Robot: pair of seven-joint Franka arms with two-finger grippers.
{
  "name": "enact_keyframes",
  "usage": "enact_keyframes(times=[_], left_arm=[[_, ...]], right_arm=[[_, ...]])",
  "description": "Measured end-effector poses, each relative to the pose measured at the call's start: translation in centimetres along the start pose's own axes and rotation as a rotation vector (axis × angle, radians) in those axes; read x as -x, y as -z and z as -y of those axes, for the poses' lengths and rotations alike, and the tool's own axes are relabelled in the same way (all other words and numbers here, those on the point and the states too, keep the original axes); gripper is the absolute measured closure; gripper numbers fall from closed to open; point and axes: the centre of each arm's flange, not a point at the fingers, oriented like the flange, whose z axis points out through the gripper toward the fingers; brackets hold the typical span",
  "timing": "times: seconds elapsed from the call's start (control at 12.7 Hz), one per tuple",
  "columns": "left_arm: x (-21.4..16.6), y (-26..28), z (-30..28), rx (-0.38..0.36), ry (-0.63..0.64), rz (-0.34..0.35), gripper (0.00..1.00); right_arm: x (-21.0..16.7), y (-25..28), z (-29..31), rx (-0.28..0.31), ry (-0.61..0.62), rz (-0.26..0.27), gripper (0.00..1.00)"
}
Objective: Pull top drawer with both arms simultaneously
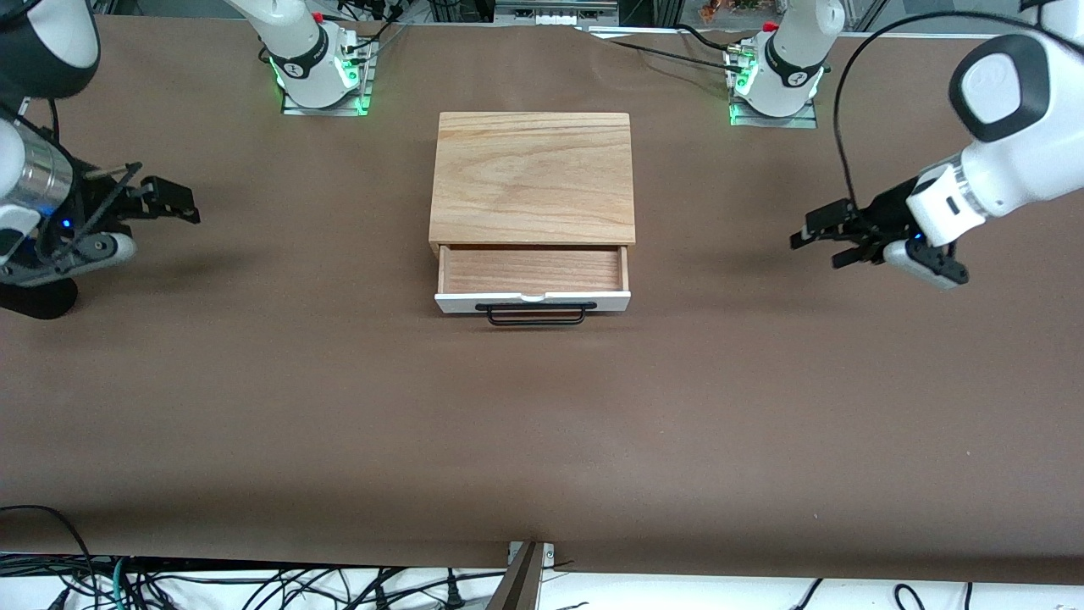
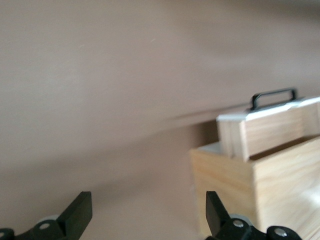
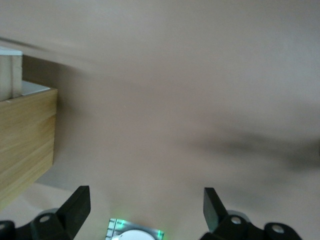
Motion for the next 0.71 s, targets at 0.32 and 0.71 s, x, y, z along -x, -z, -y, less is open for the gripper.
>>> enact_keyframes(times=[0.32,0.71], left_arm=[[1.7,7.1,-1.7,-0.224,-0.019,0.099,0.00],[1.9,15.3,-4.8,-0.442,-0.028,0.113,0.00]], right_arm=[[3.8,0.3,-1.5,0.050,-0.107,-0.006,0.00],[2.8,-0.6,-0.8,0.031,-0.276,-0.014,0.00]])
